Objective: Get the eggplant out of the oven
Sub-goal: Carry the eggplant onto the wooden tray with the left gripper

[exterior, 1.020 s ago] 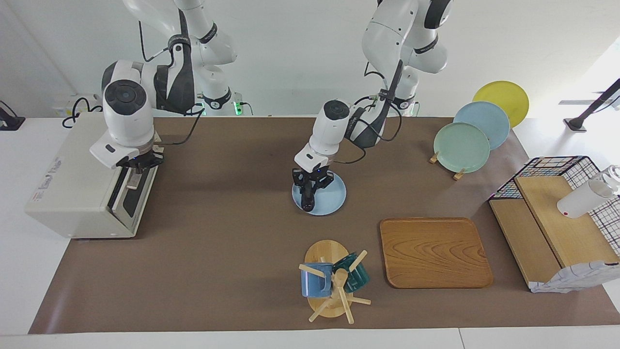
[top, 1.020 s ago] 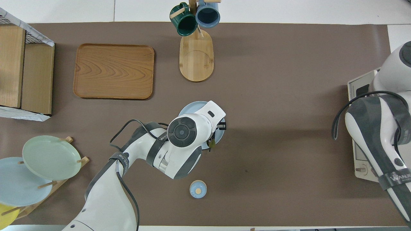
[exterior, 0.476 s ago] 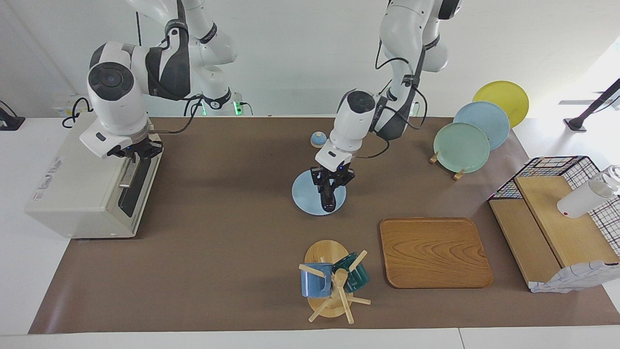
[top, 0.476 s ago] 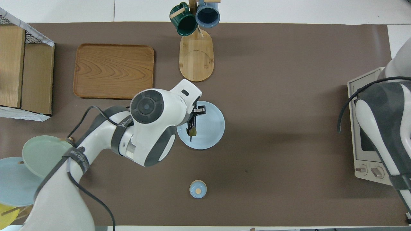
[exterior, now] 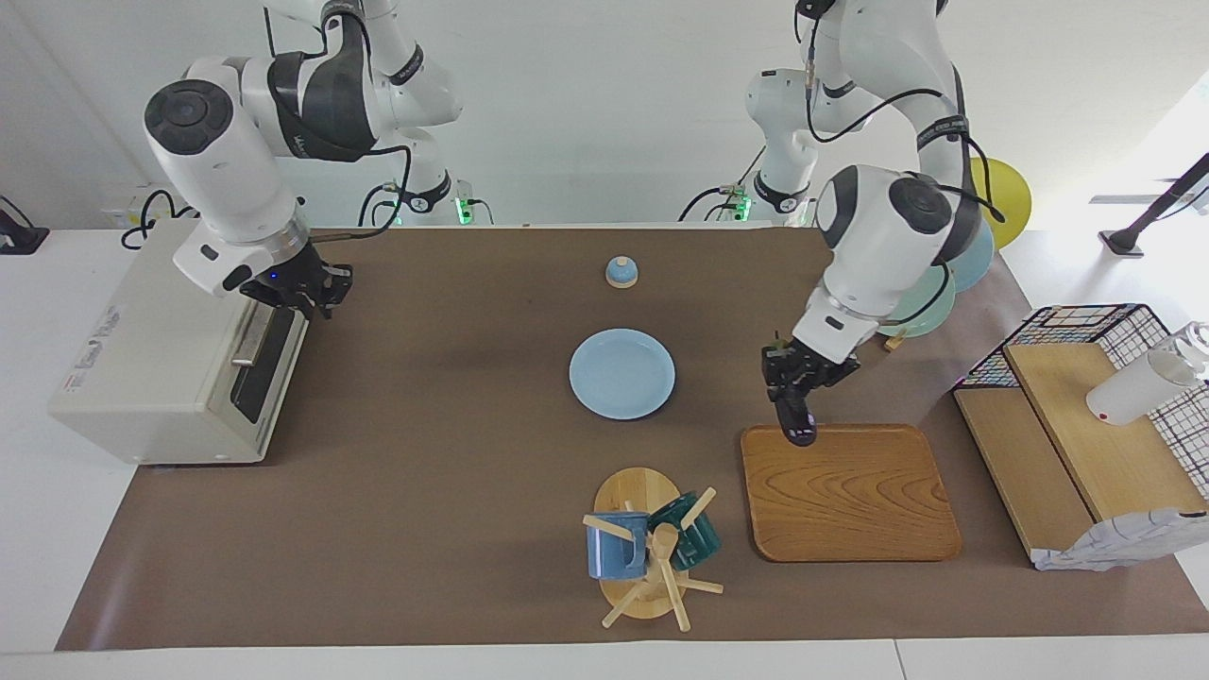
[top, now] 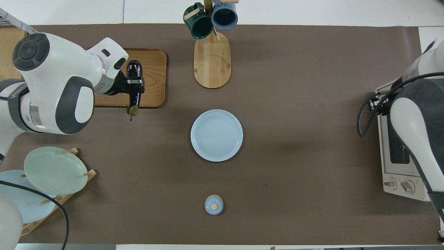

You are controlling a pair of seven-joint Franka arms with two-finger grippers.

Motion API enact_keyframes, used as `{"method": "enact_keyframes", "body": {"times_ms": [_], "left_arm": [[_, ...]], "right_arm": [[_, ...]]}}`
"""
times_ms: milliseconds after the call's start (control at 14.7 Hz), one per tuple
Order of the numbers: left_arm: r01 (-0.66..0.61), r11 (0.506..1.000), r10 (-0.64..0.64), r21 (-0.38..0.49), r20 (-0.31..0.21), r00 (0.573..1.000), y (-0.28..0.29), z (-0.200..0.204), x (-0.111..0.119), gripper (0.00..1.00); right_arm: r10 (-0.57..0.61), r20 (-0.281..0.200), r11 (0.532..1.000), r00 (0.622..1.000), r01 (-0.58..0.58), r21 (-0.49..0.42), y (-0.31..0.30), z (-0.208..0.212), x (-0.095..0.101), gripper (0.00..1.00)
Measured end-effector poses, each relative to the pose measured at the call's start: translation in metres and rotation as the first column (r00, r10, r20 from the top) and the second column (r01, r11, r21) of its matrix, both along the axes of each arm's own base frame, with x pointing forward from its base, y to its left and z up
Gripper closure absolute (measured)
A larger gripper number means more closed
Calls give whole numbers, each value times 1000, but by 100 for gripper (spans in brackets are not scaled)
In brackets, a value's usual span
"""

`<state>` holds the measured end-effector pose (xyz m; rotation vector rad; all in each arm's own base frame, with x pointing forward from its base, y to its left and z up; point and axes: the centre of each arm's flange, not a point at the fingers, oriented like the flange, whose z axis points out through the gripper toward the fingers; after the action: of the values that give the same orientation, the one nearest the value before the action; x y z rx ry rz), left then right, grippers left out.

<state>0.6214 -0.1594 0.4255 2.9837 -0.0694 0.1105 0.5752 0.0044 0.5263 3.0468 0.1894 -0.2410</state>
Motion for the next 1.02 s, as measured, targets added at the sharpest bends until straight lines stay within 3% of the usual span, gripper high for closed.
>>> {"method": "enact_keyframes", "body": {"times_ms": [136,272,476,544,612,1020], "left_arm": [[8,1000,-8,7,-8,1000,38,-21,22,60],[28,1000,-28,14,-12,1000,57,-46,45,60],[27,1000,-28,15,44,999,55,-90,69,60],[26,1000,-27,15,51,998,54,-101,72,60],[25,1000,-26,15,52,998,54,-106,73,60],[41,999,-42,21,59,997,63,-107,75,60]], "right_arm": [[-2,-3,1000,1000,2,1,-1,-2,1,68],[-4,7,1000,1000,4,1,-2,4,-1,47],[-11,32,1000,999,11,5,-5,21,-6,19],[-11,40,1000,999,10,10,-4,26,-8,4],[-10,45,1000,999,10,14,-3,29,-9,0],[-43,63,999,997,42,14,-21,44,-17,0]]}}
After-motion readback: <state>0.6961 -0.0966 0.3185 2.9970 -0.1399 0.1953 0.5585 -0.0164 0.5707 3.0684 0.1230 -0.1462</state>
